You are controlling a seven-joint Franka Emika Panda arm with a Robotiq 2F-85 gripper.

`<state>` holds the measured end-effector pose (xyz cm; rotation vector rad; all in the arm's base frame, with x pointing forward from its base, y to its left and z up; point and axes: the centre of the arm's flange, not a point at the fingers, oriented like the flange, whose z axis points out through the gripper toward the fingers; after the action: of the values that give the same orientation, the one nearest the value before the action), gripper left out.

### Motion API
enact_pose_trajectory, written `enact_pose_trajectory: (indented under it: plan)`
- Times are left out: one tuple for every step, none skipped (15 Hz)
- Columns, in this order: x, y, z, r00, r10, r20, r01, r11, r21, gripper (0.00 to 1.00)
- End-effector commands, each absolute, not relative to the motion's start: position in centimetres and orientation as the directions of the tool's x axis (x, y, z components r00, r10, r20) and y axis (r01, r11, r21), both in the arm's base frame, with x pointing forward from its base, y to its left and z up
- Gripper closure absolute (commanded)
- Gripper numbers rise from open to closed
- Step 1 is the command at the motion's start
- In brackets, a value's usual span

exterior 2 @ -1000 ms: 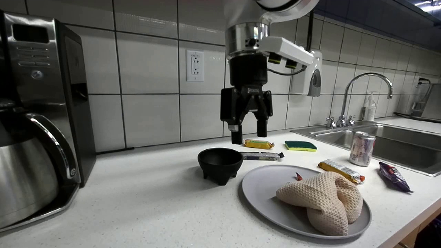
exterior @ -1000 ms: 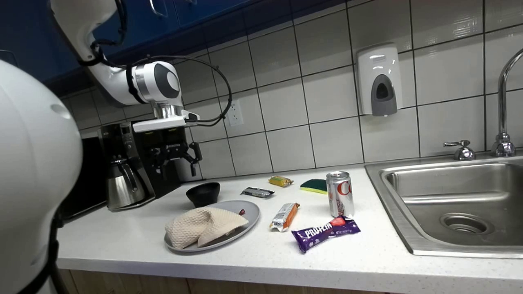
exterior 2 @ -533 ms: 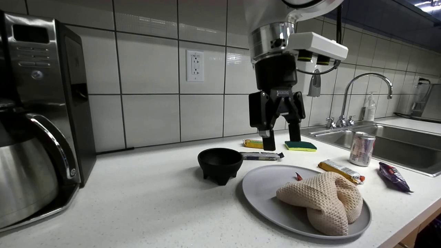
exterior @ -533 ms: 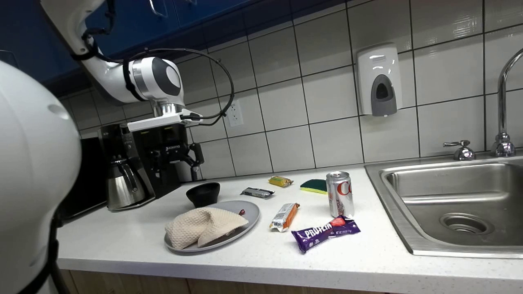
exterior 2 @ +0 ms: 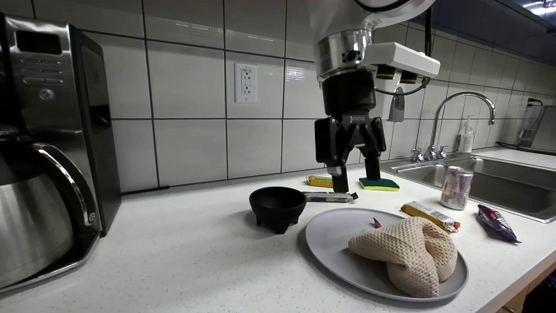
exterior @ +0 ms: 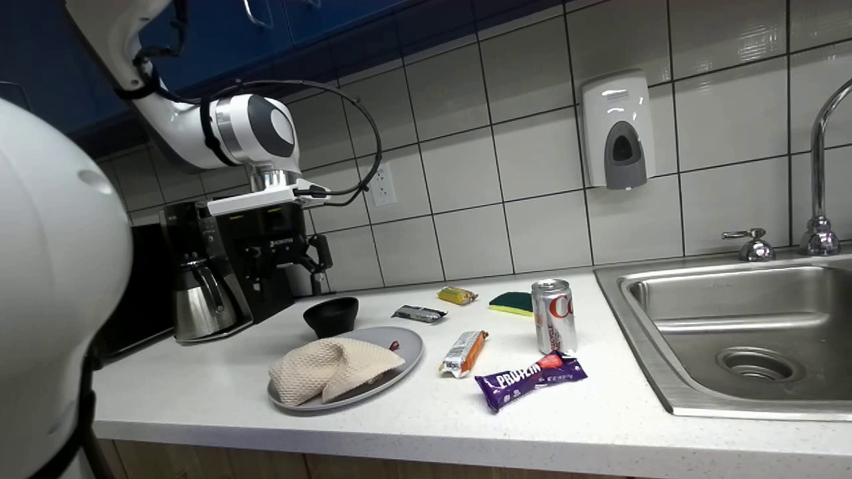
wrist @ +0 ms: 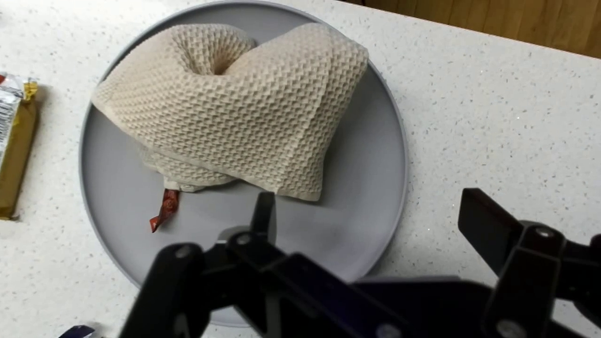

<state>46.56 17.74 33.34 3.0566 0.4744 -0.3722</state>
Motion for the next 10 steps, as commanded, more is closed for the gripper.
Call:
enact_pose_trajectory:
  plan:
    - [45.9, 17.6, 32.5, 0.942, 0.23, -0.246, 0.242, -0.97, 0.018, 0.0]
    - [45.7, 17.6, 32.3, 0.946, 0.197, -0.257, 0.21, -0.977, 0.024, 0.0]
    - [45.5, 17.5, 32.2, 0.95, 0.159, -0.27, 0.173, -0.984, 0.029, 0.0]
    - [45.4, 17.4, 32.1, 0.952, 0.116, -0.281, 0.133, -0.99, 0.039, 0.0]
    - [45.4, 17.2, 32.0, 0.955, 0.067, -0.29, 0.085, -0.995, 0.048, 0.0]
    - [45.4, 17.0, 32.0, 0.955, 0.022, -0.297, 0.039, -0.998, 0.051, 0.0]
    - [45.4, 16.7, 32.1, 0.953, -0.029, -0.302, -0.012, -0.998, 0.058, 0.0]
    - [45.3, 16.4, 32.0, 0.949, -0.075, -0.307, -0.058, -0.996, 0.064, 0.0]
    - [45.3, 16.0, 31.9, 0.941, -0.124, -0.314, -0.109, -0.992, 0.065, 0.0]
    - [45.4, 15.6, 31.9, 0.933, -0.17, -0.316, -0.157, -0.985, 0.066, 0.0]
